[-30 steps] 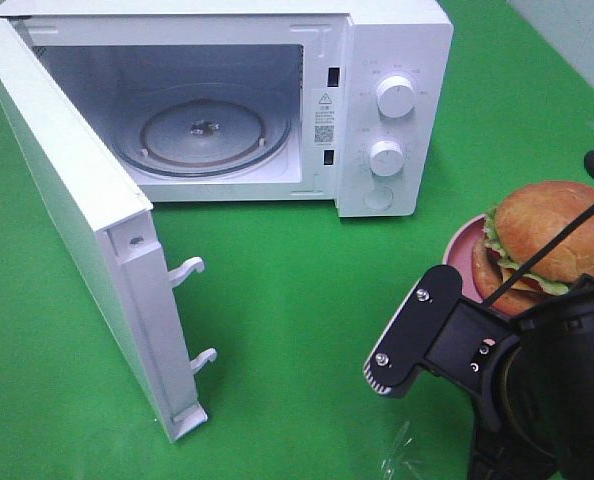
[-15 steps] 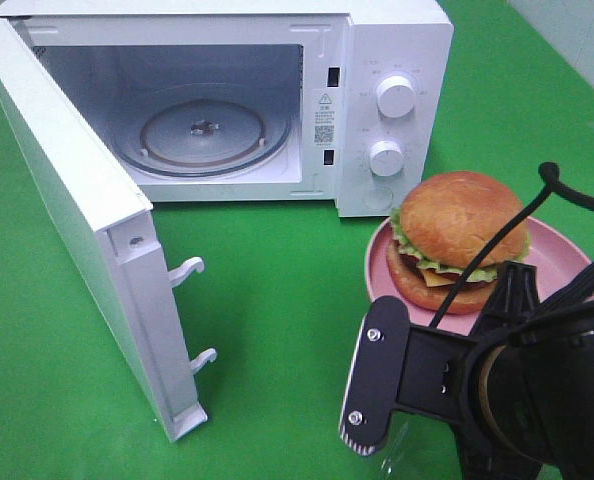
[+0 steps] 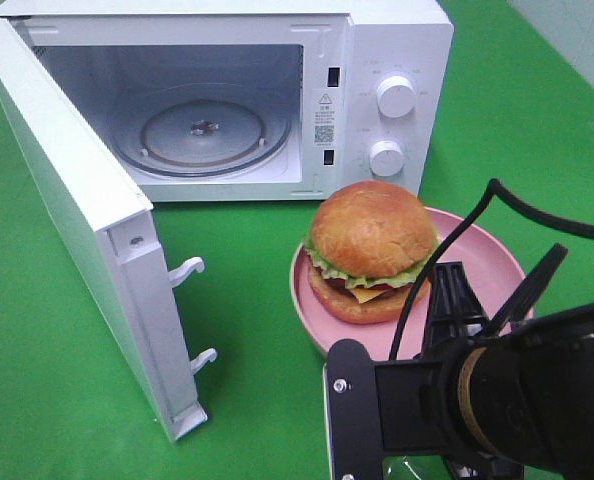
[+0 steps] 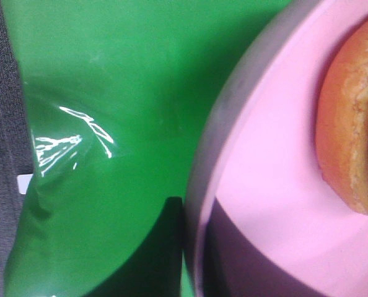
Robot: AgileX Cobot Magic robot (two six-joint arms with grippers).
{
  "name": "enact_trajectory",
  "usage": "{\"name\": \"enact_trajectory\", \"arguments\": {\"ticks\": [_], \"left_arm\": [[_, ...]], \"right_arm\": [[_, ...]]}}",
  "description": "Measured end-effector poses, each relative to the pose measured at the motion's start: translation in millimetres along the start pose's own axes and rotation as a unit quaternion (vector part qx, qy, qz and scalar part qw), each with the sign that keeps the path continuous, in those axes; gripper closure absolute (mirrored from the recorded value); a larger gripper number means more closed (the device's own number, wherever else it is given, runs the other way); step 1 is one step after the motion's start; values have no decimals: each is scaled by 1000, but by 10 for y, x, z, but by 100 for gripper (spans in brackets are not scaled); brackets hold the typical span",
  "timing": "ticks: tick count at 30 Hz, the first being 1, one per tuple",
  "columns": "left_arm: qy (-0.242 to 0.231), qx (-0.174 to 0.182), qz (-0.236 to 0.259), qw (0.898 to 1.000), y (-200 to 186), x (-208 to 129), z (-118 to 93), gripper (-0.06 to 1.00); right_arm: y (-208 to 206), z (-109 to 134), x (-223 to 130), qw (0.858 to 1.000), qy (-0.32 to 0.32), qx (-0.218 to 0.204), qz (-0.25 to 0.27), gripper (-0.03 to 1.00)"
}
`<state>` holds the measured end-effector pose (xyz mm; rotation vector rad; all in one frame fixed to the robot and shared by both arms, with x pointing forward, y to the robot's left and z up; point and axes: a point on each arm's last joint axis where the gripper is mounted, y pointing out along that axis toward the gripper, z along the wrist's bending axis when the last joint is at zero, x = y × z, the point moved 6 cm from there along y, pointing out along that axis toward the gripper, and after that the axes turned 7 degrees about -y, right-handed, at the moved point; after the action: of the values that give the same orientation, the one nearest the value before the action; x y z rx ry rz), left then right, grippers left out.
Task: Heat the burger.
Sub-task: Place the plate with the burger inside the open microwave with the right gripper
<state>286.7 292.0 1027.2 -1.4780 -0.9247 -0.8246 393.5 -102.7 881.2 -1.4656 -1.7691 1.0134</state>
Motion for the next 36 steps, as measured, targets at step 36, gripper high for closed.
{"name": "enact_trajectory", "arguments": {"ticks": [36], "left_arm": [[0,0,0,1000,0,0,0,-3]], "right_arm": [[207,-514,-208,975,-206,-16,-77,94]]}}
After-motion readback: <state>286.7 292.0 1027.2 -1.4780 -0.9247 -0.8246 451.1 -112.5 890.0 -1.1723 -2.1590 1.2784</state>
